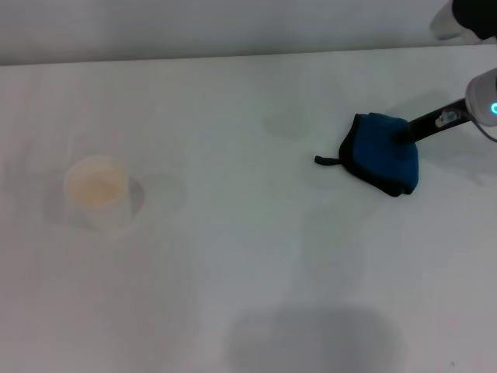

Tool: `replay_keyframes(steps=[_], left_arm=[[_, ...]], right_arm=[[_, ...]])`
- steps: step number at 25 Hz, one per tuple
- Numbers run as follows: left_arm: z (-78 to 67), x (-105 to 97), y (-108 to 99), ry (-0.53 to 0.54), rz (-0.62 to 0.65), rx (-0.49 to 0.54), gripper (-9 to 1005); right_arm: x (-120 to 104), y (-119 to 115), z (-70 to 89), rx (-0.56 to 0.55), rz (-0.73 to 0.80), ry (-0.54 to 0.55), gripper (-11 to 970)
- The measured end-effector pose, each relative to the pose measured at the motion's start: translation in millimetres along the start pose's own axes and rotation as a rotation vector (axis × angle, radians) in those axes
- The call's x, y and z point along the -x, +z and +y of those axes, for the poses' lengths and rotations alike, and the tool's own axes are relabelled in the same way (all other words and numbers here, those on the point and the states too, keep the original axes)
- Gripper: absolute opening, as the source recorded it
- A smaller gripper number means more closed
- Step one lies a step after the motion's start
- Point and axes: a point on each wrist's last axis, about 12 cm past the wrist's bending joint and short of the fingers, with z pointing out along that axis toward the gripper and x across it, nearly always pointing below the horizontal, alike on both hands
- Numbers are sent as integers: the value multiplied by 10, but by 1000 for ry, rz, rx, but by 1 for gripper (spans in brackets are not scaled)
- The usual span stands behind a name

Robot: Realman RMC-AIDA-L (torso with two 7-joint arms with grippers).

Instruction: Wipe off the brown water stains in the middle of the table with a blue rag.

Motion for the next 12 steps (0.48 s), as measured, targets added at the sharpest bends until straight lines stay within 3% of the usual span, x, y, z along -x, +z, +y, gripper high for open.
replay_keyframes(steps=[12], left_arm=[[-2, -8, 24, 0, 9, 2, 861]], right_arm=[[38, -184, -242, -99, -180, 80, 443]])
